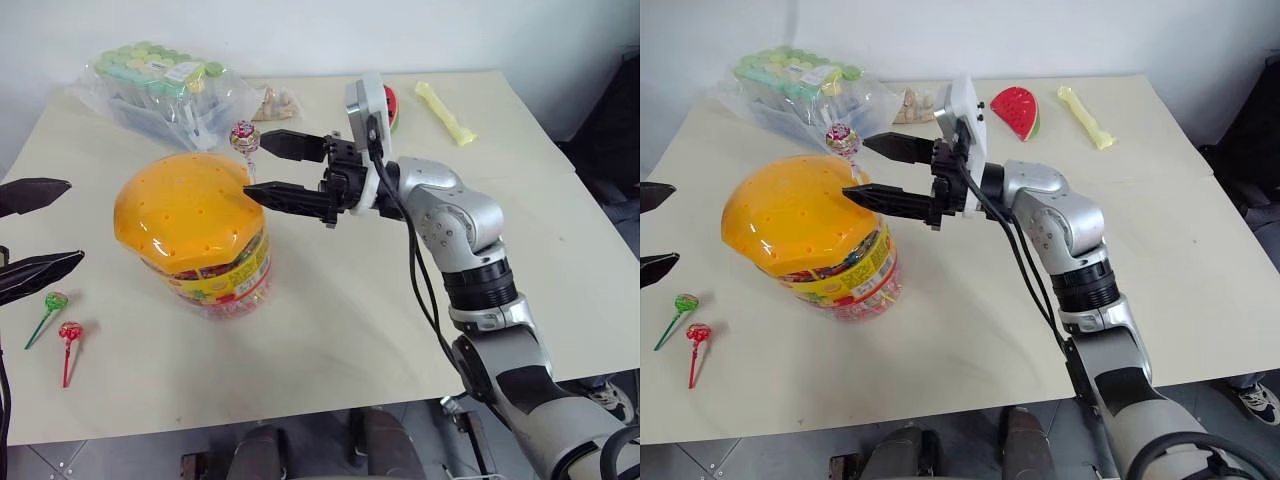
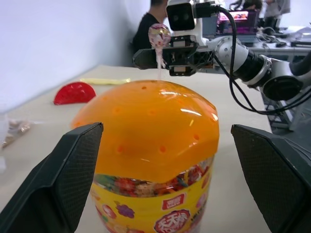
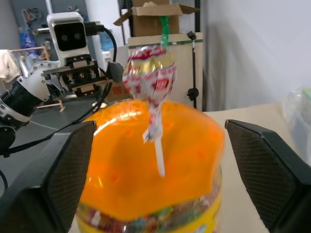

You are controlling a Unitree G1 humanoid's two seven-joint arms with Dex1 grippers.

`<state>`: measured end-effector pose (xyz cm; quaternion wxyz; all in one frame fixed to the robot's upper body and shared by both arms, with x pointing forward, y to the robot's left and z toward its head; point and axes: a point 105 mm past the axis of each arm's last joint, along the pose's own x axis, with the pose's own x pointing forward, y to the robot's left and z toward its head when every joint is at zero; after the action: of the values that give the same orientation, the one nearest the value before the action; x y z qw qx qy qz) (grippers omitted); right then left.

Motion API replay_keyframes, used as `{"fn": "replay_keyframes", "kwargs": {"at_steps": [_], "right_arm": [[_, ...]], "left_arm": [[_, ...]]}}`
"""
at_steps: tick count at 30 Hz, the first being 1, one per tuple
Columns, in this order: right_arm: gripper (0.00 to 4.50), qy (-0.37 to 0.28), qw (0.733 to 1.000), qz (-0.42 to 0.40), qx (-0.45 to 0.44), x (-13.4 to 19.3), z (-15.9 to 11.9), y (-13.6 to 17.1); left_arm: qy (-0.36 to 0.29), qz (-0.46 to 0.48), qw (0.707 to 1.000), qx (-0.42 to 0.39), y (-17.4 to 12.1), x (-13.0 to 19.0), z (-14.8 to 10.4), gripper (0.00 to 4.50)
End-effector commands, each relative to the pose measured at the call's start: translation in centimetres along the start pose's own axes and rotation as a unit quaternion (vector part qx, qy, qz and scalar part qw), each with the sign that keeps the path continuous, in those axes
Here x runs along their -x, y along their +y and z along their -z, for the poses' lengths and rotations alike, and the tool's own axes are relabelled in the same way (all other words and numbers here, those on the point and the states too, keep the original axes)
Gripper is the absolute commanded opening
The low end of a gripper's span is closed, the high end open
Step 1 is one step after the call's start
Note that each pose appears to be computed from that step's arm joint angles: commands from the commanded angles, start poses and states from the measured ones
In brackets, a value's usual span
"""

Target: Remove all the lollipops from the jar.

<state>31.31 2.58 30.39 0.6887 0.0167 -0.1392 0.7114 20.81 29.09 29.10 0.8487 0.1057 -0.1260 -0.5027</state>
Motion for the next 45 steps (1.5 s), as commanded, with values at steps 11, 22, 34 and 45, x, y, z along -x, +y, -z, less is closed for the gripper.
{"fn": "replay_keyframes", "kwargs": {"at_steps": [11, 22, 34, 45], "right_arm": [[0.03, -0.015, 0.998, -0.051, 0.045, -1.7, -2.7, 0.9], [0.03, -0.074, 0.99, 0.039, 0.117, 1.0, -11.1, -1.2], [0.03, 0.318, 0.889, 0.326, -0.055, 19.3, 2.5, -3.0], [0.03, 0.393, 0.78, 0.466, -0.141, 28.2, 9.8, -2.1]], "left_arm": [[-0.03, -0.005, 0.999, -0.026, -1.0, -0.6, -0.8, 4.5], [-0.037, 0.001, 0.999, -0.019, -0.9, -0.9, -0.8, 4.5], [0.005, -0.098, 0.995, 0.013, -0.3, 1.9, 0.1, 4.5], [0.071, -0.209, 0.975, 0.036, 0.9, 3.9, 2.5, 4.5]]}}
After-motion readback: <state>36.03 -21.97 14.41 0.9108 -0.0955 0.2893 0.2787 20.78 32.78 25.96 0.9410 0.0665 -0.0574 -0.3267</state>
